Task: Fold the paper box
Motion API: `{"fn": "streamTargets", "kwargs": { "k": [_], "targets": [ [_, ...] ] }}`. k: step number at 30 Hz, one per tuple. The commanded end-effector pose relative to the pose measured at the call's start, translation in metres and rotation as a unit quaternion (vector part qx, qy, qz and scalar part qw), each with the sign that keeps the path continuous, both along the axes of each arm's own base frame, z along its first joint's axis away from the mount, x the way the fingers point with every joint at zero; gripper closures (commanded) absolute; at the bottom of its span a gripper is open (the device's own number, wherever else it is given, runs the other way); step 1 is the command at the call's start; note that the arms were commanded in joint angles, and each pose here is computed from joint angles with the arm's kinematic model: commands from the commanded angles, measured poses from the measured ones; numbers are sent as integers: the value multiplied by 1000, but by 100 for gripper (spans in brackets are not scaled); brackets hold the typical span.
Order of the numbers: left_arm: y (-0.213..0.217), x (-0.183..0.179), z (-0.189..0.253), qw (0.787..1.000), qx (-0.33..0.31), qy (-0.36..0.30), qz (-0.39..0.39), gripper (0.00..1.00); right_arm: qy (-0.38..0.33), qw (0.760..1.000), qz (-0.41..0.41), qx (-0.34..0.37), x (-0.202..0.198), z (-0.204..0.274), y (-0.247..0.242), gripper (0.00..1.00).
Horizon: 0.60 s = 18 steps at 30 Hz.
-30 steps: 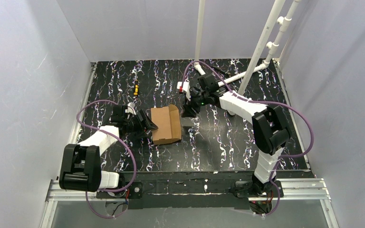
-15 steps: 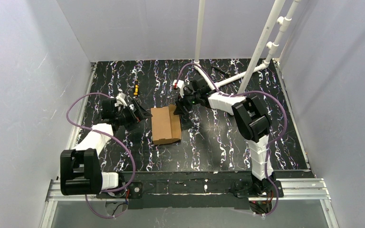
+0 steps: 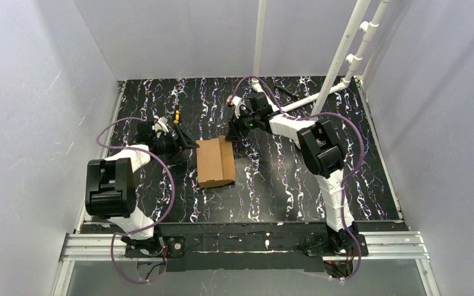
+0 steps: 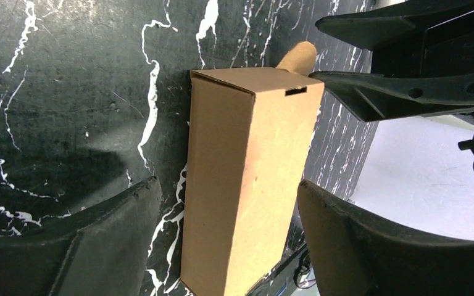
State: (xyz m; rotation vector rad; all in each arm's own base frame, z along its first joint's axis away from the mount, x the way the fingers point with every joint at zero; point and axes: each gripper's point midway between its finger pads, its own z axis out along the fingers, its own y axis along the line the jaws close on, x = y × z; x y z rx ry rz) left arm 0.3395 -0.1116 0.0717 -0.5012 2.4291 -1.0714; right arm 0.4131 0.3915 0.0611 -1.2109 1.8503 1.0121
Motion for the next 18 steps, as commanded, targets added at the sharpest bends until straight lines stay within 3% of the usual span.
{"fn": "streamTargets", "kwargs": {
  "k": [1,18],
  "targets": [
    [-6,6,5,1000,-13,1,-18,23,9,999,24,19,-2,5,8,42],
    [-11,18,-10,999,-9,39,-26,35,12,996,79,48,-18,4,13,54]
  ]
}}
